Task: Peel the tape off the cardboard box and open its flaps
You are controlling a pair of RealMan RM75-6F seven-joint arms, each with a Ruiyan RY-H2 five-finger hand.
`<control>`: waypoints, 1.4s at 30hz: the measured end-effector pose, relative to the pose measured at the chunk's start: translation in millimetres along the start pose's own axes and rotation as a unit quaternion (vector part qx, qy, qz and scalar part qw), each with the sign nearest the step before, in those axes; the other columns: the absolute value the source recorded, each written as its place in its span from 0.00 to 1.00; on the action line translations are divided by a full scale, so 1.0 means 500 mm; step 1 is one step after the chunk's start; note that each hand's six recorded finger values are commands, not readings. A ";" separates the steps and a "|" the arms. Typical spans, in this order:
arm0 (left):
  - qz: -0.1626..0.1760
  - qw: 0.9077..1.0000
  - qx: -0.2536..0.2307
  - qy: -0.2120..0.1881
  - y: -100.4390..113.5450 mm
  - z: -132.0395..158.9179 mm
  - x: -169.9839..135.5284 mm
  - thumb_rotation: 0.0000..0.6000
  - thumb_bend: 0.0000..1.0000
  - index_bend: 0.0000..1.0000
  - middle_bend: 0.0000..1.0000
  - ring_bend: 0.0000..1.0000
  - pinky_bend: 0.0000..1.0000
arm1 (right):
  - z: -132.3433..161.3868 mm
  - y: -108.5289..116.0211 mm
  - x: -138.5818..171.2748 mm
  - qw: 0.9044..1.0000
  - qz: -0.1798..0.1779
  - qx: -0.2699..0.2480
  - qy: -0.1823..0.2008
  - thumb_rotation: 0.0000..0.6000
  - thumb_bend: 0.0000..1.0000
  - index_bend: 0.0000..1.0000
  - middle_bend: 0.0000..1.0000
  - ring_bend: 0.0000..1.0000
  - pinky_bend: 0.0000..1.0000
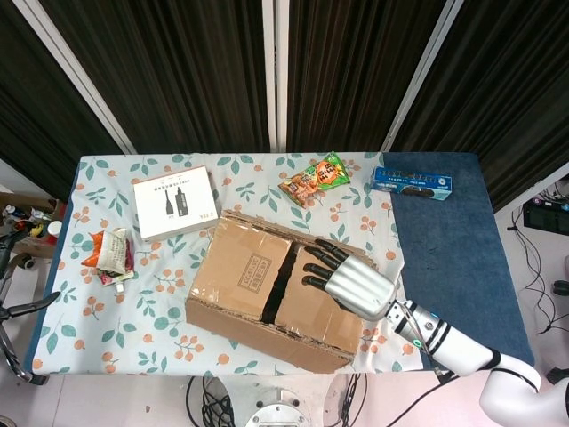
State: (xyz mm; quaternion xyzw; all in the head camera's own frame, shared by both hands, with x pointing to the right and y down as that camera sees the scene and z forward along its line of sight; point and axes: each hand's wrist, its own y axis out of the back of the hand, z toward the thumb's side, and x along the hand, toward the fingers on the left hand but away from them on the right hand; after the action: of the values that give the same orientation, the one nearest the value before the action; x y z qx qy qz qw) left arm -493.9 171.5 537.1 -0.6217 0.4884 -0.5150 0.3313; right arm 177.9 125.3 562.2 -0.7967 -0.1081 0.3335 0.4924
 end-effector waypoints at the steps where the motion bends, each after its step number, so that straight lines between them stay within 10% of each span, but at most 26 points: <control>1: 0.000 1.000 0.000 0.001 0.000 -0.002 0.000 0.75 0.00 0.08 0.13 0.11 0.19 | 0.002 -0.003 -0.006 1.000 0.005 0.002 -0.001 1.00 1.00 0.29 0.21 0.00 0.00; 29: 0.000 1.000 -0.007 0.013 0.013 -0.030 -0.010 0.75 0.00 0.08 0.13 0.10 0.19 | 0.040 -0.086 -0.103 0.997 0.067 0.023 0.005 1.00 1.00 0.24 0.24 0.00 0.00; 42: -0.009 1.000 -0.006 0.014 0.009 -0.027 -0.010 0.74 0.00 0.08 0.13 0.11 0.19 | 0.033 -0.069 -0.109 0.999 0.047 0.022 -0.008 1.00 1.00 0.49 0.41 0.00 0.00</control>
State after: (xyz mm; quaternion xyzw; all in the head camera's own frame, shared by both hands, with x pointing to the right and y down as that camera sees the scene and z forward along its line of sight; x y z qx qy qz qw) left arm -507.9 176.0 534.8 -0.6209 0.4904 -0.5235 0.3160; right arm 131.6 126.8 610.3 -0.7869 -0.0675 0.3650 0.4929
